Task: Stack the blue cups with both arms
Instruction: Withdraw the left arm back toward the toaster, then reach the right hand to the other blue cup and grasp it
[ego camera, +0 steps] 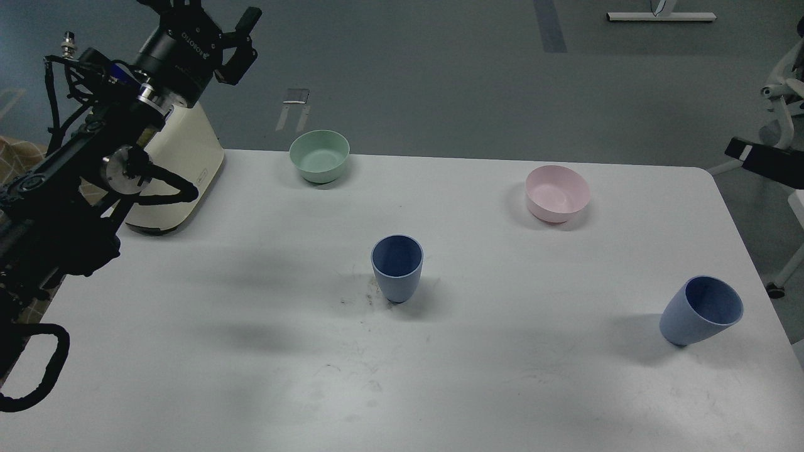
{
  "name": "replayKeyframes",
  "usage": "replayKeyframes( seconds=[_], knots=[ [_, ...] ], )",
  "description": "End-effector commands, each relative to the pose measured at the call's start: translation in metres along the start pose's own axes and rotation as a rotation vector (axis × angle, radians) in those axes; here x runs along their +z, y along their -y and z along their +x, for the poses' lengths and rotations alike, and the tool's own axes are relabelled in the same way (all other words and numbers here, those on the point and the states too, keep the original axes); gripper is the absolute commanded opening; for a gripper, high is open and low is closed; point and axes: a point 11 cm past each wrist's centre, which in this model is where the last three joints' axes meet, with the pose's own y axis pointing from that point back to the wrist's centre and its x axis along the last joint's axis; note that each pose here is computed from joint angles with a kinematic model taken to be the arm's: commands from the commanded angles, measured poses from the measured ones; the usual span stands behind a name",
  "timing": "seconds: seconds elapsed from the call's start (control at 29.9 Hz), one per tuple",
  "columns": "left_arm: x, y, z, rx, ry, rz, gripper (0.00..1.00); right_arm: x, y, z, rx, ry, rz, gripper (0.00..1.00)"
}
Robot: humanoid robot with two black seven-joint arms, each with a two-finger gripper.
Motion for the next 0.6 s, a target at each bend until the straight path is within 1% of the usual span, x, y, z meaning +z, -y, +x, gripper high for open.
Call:
replayKeyframes(
  seconds=[0.0,0.1,0.27,0.53,0.57],
  knots=[
    [0.001,0.000,0.000,-0.009,0.005,0.005,0.97,0.006,-0.009,-0.012,-0.063,-0.079,-0.039,1.00],
    [0.001,0.000,-0.001,-0.012,0.001,0.003,0.97,0.022,-0.011,-0.037,-0.131,-0.139,-0.102,1.00],
    [0.000,0.001,0.000,0.006,0.006,0.003,0.97,0.035,-0.013,-0.069,-0.205,-0.161,-0.143,1.00],
    [0.001,0.003,-0.001,0.001,0.006,0.000,0.97,0.035,-0.005,-0.091,-0.216,-0.152,-0.142,1.00],
    [0.001,0.003,-0.002,0.001,0.003,0.000,0.97,0.035,-0.004,-0.094,-0.219,-0.163,-0.147,0.99]
  ],
)
